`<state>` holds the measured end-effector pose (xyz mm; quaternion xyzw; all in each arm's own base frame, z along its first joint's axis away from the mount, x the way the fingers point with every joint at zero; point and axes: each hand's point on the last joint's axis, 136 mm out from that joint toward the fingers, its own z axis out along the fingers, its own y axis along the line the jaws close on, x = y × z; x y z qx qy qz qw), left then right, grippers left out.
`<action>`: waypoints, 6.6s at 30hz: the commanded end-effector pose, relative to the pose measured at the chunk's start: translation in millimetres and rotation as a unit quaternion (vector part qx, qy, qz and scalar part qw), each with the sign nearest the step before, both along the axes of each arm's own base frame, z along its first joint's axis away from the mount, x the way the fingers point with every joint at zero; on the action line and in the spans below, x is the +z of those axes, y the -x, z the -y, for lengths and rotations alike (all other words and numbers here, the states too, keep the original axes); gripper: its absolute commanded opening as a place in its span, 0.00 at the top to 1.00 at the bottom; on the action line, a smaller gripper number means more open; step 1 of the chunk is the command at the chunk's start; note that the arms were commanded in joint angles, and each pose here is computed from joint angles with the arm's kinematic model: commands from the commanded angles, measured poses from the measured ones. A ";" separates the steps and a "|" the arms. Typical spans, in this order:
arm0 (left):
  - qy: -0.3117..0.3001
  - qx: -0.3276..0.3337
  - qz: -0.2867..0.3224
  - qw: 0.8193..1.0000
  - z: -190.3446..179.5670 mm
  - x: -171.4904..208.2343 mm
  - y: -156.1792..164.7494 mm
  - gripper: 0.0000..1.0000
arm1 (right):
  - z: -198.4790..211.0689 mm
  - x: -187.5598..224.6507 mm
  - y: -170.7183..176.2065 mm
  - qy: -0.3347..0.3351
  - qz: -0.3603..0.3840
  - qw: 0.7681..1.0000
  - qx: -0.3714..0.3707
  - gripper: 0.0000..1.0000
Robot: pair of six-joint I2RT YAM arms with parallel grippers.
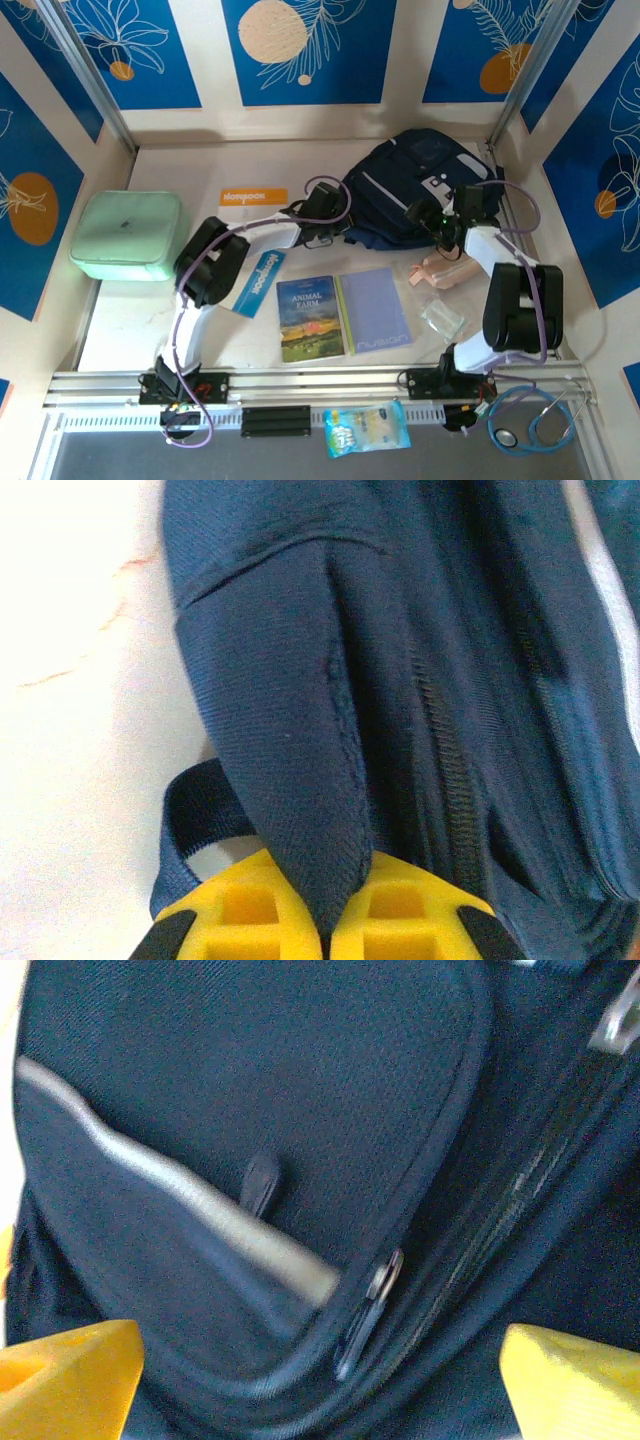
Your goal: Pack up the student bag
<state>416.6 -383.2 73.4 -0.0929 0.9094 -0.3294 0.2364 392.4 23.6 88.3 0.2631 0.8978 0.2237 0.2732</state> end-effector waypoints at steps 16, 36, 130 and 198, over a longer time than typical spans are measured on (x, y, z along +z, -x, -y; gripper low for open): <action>-0.123 0.101 0.075 0.984 -184.9 63.8 59.9 1.00 | -108.8 42.6 -20.4 -0.047 0.039 0.993 0.100 0.12; -0.117 0.108 0.052 0.986 -216.3 49.1 67.4 1.00 | -108.4 -18.7 -28.4 -0.080 -0.060 0.994 0.043 0.49; -0.197 -0.115 0.204 0.952 -16.6 46.6 56.0 0.51 | -206.3 85.4 -12.4 -0.260 -0.035 0.965 -0.006 1.00; -0.198 -0.131 0.118 0.964 -136.3 42.6 66.2 1.00 | -200.0 83.5 -9.9 -0.201 -0.024 0.979 0.027 1.00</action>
